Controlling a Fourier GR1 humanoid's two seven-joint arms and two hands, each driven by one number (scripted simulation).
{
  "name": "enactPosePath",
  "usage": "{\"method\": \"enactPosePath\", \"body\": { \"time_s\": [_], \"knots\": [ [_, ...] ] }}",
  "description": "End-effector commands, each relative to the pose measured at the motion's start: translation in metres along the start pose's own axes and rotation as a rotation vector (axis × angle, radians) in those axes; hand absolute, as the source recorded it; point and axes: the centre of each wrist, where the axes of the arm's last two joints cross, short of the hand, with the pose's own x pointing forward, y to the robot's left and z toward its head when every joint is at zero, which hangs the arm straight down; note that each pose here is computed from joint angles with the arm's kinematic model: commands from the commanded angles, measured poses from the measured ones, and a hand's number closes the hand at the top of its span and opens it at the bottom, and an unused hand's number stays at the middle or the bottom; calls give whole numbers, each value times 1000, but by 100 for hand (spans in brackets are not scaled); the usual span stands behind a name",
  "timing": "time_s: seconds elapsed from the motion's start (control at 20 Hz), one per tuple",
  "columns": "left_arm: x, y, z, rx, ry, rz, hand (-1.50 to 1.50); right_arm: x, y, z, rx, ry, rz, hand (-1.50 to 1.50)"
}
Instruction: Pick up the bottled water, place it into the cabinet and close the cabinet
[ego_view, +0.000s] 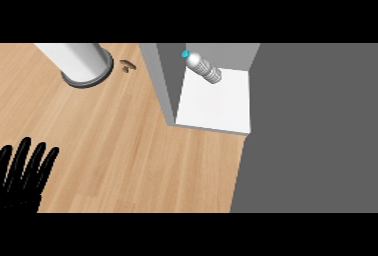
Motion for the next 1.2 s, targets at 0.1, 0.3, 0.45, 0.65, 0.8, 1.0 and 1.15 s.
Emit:
{"method": "enactPosePath", "body": {
  "time_s": [0.1, 0.3, 0.45, 0.65, 0.8, 1.0, 1.15],
  "knots": [
    [9, 2, -4, -56, -14, 17, -150, 13, 17, -24, 235, -33, -21, 150],
    [14, 9, -4, -75, 2, -2, -150, 11, 11, -29, 278, 3, 37, 150],
    [18, 10, -3, -95, 14, 1, -150, 11, 9, -34, 281, -21, 51, 150],
    [20, 13, -6, -108, 22, -3, -150, 15, -4, -38, 366, 30, 194, -150],
    [20, 16, -5, -111, 32, -3, -150, 18, -10, -41, 402, 17, 252, 150],
    [23, 19, -9, -122, 31, -8, -150, 16, -11, -50, 418, 13, 254, 150],
    [24, 22, -7, -119, 37, -15, -150, 19, -11, -53, 428, 22, 267, 150]
  ]
}}
